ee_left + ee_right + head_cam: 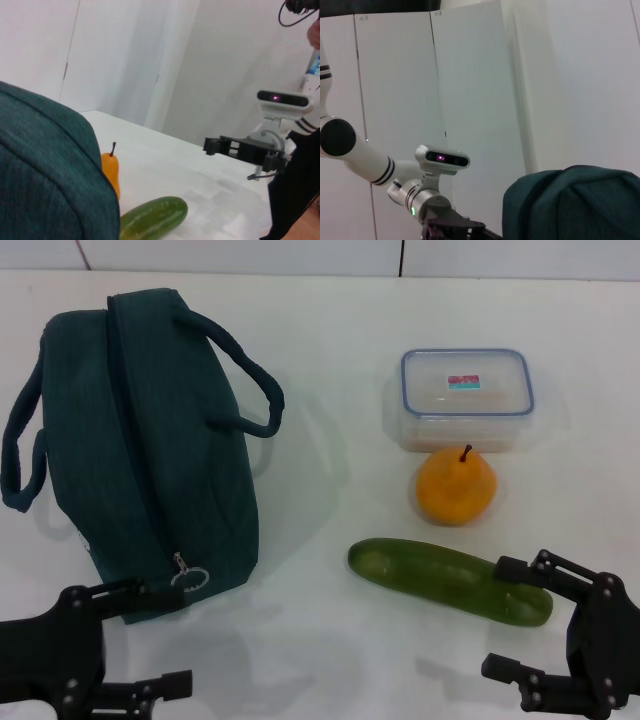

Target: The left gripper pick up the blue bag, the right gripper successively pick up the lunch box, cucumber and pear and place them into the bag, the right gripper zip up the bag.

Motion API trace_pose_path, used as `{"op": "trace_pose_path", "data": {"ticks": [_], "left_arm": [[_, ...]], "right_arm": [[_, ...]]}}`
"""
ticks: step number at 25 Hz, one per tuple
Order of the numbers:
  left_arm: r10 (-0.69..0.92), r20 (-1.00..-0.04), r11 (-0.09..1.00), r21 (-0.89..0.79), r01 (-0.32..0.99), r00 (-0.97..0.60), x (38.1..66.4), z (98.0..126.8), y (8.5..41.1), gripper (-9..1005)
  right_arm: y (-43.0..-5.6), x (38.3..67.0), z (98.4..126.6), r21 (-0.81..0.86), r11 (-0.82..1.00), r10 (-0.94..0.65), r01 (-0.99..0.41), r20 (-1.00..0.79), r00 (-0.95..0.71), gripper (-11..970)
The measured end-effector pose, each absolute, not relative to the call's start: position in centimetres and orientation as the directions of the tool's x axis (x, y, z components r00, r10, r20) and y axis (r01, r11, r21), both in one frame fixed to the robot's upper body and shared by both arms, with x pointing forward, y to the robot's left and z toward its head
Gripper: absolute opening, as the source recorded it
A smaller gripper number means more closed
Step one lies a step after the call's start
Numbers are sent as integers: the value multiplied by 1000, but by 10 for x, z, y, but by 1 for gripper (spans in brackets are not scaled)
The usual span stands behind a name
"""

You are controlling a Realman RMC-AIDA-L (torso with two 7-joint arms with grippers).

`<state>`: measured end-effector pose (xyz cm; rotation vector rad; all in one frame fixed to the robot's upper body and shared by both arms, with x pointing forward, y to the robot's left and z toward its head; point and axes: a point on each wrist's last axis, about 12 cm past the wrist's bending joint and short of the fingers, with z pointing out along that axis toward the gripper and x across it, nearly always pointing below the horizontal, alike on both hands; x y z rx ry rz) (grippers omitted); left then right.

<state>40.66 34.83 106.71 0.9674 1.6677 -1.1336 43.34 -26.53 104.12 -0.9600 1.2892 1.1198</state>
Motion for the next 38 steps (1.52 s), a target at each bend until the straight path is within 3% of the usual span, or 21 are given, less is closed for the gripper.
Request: {"op": "trace_pose_path", "data": {"ticks": [7,12,16,24,29,33,38], "left_arm": [[50,-909,274,-387,880,-415,402,1078,358,875],[-134,-848,337,-525,782,-512,418,1098,374,875],[-249,-837,387,-547,742,-487,430,1112,387,875],[-301,-827,378,-561,736,-475,446,1126,391,874],[-418,-825,387,-540,747,-380,452,1142,401,874],[-452,-823,456,-545,704,-345,464,1154,412,874],[-420,-803,544,-596,591,-423,494,1170,421,874]], "right_arm": [[-267,434,1042,65,234,91,-970,-995,-44,859],[-267,434,1041,66,237,91,-969,-995,-46,859],[-267,434,1041,67,240,87,-968,-995,-48,859],[-267,434,1041,69,242,86,-968,-995,-49,860],[-267,434,1041,69,243,85,-968,-995,-50,860],[-268,435,1041,69,247,86,-967,-995,-49,860],[-268,436,1041,69,255,87,-964,-995,-48,860]]}}
